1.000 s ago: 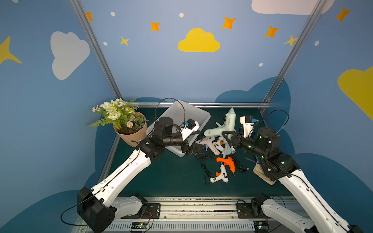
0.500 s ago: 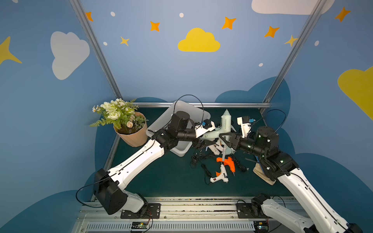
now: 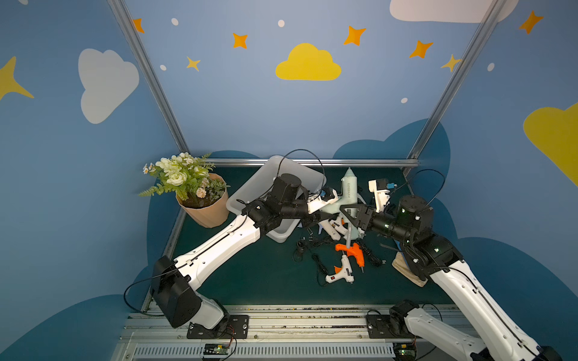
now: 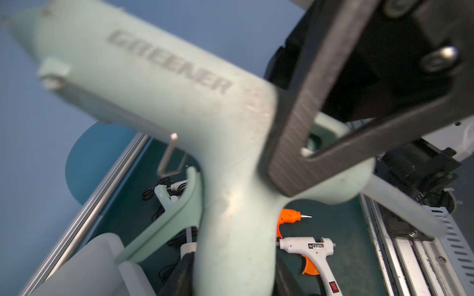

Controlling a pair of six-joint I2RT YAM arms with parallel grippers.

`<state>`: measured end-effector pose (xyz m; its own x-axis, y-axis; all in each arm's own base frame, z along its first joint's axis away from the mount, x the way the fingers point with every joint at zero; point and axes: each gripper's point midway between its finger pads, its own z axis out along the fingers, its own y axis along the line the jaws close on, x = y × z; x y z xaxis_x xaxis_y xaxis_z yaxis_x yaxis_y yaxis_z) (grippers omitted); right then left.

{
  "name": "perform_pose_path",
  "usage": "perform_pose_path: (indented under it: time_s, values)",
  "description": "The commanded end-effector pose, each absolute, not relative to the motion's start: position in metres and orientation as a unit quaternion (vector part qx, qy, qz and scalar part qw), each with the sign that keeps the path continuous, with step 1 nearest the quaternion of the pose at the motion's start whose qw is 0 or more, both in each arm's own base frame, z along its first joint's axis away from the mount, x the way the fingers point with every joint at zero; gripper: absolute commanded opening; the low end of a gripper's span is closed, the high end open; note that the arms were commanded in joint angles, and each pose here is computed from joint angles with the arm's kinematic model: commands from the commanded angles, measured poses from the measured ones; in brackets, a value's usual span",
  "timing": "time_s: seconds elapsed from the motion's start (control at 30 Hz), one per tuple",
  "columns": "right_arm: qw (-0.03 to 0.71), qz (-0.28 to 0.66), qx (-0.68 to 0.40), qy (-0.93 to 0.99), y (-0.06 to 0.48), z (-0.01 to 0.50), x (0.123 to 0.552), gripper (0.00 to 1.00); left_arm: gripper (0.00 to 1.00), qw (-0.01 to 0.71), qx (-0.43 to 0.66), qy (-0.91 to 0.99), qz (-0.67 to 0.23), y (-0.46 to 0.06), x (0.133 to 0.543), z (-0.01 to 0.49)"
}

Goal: Put the hot melt glue gun into the storage box
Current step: Pick up the hot melt adhesive gun from the center of the board.

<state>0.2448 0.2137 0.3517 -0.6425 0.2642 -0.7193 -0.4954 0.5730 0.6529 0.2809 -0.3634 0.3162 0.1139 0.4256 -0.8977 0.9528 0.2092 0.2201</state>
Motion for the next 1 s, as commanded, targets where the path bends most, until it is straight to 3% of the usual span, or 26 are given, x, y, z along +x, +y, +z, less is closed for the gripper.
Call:
perform_pose_path:
  time_s: [0.0,0.17,0.23,0.27,0.3,0.43,0.57,0.7,0.97]
  values:
    - [0.460,0.488,-0.090,0.736,0.214,0.396,0.239,0.00,0.27,0.502,0.549,0.621,-0.244,-0.357,0.296,0.319]
    - [0.467,0.481,-0.089,0.737,0.211,0.398,0.239,0.00,0.05,0.522,0.539,0.615,-0.241,-0.356,0.298,0.333]
    - [0.473,0.472,-0.085,0.740,0.208,0.399,0.240,0.00,0.03,0.533,0.530,0.614,-0.239,-0.355,0.300,0.341]
    - [0.476,0.464,-0.081,0.742,0.205,0.399,0.241,0.05,0.03,0.540,0.525,0.613,-0.238,-0.354,0.301,0.345]
    - [0.482,0.456,-0.079,0.744,0.202,0.401,0.241,0.23,0.03,0.549,0.518,0.612,-0.235,-0.353,0.302,0.351]
    - [0.519,0.423,-0.084,0.738,0.188,0.413,0.237,0.67,0.03,0.589,0.473,0.619,-0.215,-0.341,0.313,0.375]
    - [0.560,0.378,-0.067,0.734,0.165,0.423,0.235,0.91,0.03,0.621,0.410,0.637,-0.201,-0.319,0.330,0.401]
    - [0.584,0.338,-0.034,0.737,0.142,0.419,0.234,0.97,0.03,0.631,0.353,0.659,-0.207,-0.292,0.349,0.427]
    - [0.560,0.276,0.034,0.781,0.114,0.367,0.237,0.98,0.03,0.649,0.247,0.697,-0.181,-0.230,0.402,0.471]
